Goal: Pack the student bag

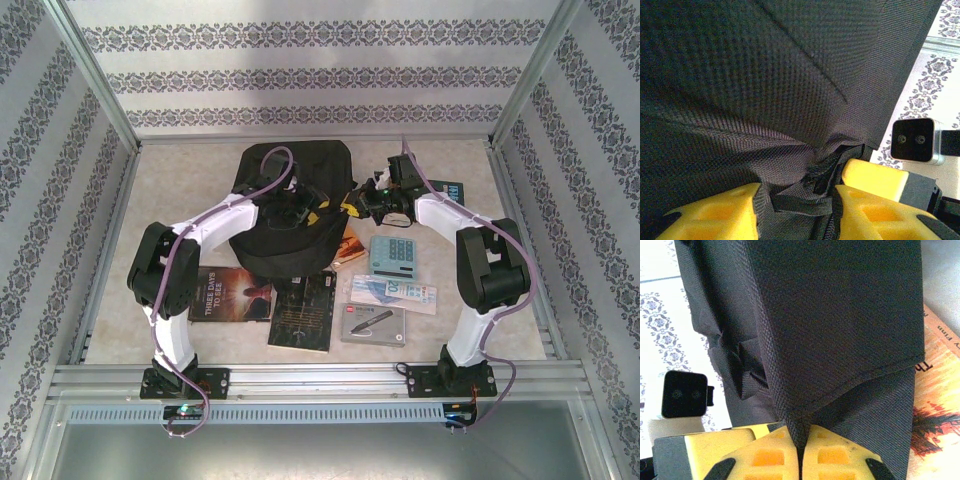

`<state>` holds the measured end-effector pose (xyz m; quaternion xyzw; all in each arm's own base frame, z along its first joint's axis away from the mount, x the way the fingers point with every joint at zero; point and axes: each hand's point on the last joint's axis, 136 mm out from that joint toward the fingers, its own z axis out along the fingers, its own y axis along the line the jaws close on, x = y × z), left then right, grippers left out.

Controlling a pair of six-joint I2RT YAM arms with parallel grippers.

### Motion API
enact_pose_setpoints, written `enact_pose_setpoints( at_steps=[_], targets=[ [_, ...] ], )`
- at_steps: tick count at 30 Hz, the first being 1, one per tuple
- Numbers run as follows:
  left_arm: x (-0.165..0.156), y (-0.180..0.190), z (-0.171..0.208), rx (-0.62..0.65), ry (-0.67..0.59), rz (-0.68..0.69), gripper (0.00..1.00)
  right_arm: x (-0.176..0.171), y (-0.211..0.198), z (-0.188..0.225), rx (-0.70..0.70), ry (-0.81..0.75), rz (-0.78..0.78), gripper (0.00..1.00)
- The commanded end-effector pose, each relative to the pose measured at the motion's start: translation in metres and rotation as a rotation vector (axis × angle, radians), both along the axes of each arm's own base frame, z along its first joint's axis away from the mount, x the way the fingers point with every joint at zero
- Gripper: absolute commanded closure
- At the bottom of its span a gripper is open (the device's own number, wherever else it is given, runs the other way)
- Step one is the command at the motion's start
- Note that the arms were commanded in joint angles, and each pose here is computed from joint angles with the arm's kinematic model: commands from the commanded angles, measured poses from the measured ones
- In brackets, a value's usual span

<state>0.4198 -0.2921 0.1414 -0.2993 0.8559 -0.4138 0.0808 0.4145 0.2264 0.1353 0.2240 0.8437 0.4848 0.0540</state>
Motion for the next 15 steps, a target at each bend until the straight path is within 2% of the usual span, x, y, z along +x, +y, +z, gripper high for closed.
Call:
enact_pose_setpoints(
  at_steps=[1,9,15],
  targets=[
    [-0.005,-0.011,-0.009,-0.040,0.040,0.013,0.60,0.002,0.002,0.032,0.059,-0.078,0.004,1.00],
    [-0.005,-0.013,-0.019,-0.043,0.065,0.029,0.69,-0.001,0.006,0.031,0.062,-0.077,0.013,1.00],
    [0.000,-0.014,-0.021,-0.045,0.065,0.038,0.82,-0.002,0.006,0.032,0.060,-0.080,0.016,1.00]
  ],
)
